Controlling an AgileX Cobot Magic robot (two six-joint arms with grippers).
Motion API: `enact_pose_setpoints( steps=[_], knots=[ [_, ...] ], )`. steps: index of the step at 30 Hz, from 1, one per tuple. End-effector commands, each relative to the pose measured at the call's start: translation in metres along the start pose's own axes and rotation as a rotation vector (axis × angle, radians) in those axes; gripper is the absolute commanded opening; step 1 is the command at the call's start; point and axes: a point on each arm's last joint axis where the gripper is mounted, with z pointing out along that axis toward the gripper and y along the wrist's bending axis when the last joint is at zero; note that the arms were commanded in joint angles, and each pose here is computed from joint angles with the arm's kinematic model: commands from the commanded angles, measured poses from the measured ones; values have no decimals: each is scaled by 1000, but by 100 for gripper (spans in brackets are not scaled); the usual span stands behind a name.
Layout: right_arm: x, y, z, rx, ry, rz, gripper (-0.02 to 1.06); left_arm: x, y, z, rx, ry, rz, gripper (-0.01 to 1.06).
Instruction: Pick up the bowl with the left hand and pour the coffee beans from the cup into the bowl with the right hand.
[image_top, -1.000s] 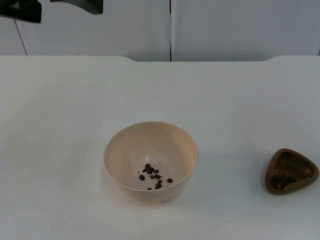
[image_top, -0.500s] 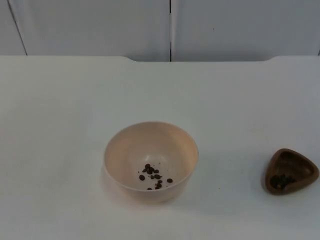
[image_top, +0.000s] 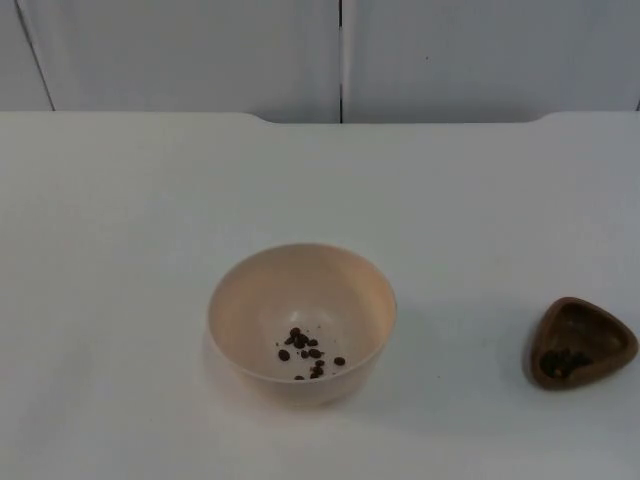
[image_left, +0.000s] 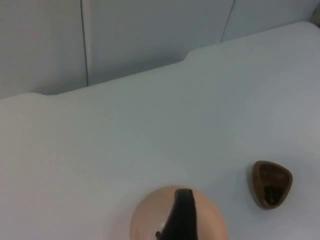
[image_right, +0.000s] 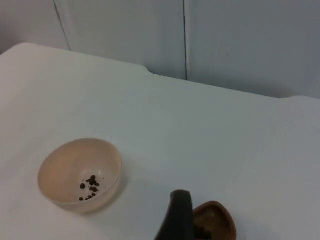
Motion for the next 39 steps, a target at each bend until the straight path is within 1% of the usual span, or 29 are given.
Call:
enact_pose_setpoints(
  steps=[1,3,6,7,10,11,14,17,18,20,21,22,24,28,29,33,35,39],
  knots=[
    [12,2,-7,-34,-33,-14,68,7,-1,-10,18,-19,4,71],
    [23,3,-17,-64,-66,-24,68,18,1,-16,20,-40,4,71],
    [38,3,-32,-82,-79,-27,68,40,4,-27,18,-73,11,71],
    [38,3,-32,-82,-79,-27,68,40,4,-27,18,-73,11,71],
    [52,0,-42,-74,-37,-73,68,56,7,-40,15,-112,23,71],
    [52,0,-42,-74,-37,-73,68,56,7,-40,15,-112,23,71],
    [58,1,-40,-85,16,-70,68,66,9,-54,11,-163,39,71],
    [66,3,-28,-104,39,-73,68,72,9,-70,16,-213,45,71],
    [66,3,-28,-104,39,-73,68,72,9,-70,16,-213,45,71],
    [75,4,-20,-114,84,-80,68,76,10,-78,18,-226,46,71],
    [79,5,-18,-122,117,-94,68,79,10,-80,17,-215,47,71],
    [81,5,-16,-125,124,-94,68,82,11,-82,13,-197,50,71],
    [80,5,-17,-125,121,-96,68,85,11,-83,7,-178,54,71],
    [80,5,-17,-123,121,-96,68,97,14,-83,-22,-72,67,71],
    [80,5,-17,-123,121,-96,68,97,14,-83,-22,-72,67,71],
    [80,5,-17,-123,121,-96,68,108,18,-81,-54,38,78,71],
    [80,5,-17,-123,121,-96,68,110,18,-80,-54,41,78,71],
    [80,5,-17,-123,121,-96,68,132,22,-74,-57,63,77,71]
  ],
)
